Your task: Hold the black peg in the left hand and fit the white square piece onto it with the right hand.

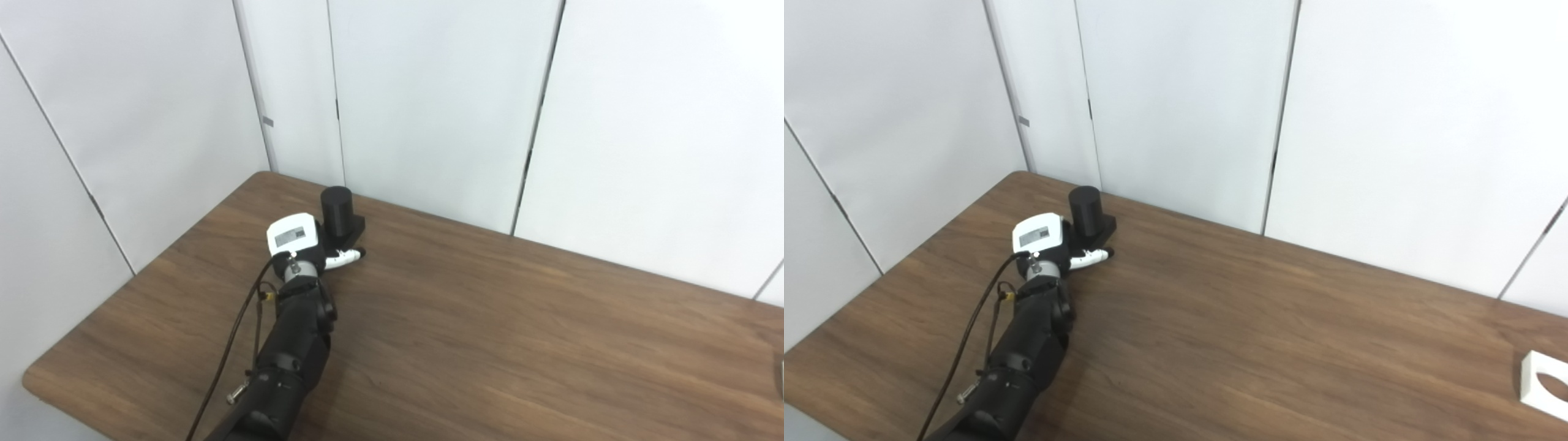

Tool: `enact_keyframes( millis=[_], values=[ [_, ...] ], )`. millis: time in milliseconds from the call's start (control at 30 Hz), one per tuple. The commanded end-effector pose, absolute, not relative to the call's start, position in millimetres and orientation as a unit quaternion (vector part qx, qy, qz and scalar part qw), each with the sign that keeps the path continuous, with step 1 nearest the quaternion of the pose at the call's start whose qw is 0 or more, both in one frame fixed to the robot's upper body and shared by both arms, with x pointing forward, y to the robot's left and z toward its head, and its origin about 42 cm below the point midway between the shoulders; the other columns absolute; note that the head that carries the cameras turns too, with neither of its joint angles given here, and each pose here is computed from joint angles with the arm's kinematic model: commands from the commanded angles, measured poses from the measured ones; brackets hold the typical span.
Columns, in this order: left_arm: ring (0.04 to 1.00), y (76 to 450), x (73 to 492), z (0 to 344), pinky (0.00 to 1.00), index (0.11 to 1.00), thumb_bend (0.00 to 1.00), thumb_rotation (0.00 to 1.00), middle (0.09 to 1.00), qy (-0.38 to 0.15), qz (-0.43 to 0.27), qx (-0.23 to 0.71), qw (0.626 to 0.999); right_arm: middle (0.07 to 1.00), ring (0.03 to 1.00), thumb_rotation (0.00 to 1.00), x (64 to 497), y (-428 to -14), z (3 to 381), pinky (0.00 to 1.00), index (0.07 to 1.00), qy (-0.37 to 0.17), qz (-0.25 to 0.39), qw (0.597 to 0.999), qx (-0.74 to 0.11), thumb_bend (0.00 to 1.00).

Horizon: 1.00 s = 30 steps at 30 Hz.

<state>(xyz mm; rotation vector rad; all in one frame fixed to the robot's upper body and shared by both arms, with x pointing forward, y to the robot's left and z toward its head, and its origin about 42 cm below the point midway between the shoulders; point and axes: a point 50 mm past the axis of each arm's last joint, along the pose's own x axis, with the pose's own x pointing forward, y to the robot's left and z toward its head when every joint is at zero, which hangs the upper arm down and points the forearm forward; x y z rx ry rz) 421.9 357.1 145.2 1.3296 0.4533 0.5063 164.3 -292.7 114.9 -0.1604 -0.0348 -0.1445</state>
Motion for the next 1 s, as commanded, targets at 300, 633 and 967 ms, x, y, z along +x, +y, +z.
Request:
enact_keyframes(
  millis=[300,633,967],
  values=[
    [0.742,375.4,434.9,170.0,0.64,0.516,0.69,0.26,0.671,0.152,0.273,0.604,0.734,0.874,0.85,1.0,164.7,-282.5,112.8,0.71,0.87,-0.016,-0.063,0.996,-0.067,0.77],
    [0.667,376.9,434.2,169.4,0.56,0.483,0.52,0.05,0.622,0.14,0.269,0.596,0.744,0.854,0.861,1.0,169.5,-278.6,110.1,0.74,0.866,-0.017,-0.063,0.996,-0.062,0.8],
    [0.758,372.6,408.8,175.3,0.62,0.483,0.51,0.06,0.719,0.088,0.199,0.569,0.793,0.889,0.892,1.0,169.3,-271.7,111.0,0.79,0.902,-0.019,-0.063,0.995,-0.068,0.73]
  ],
)
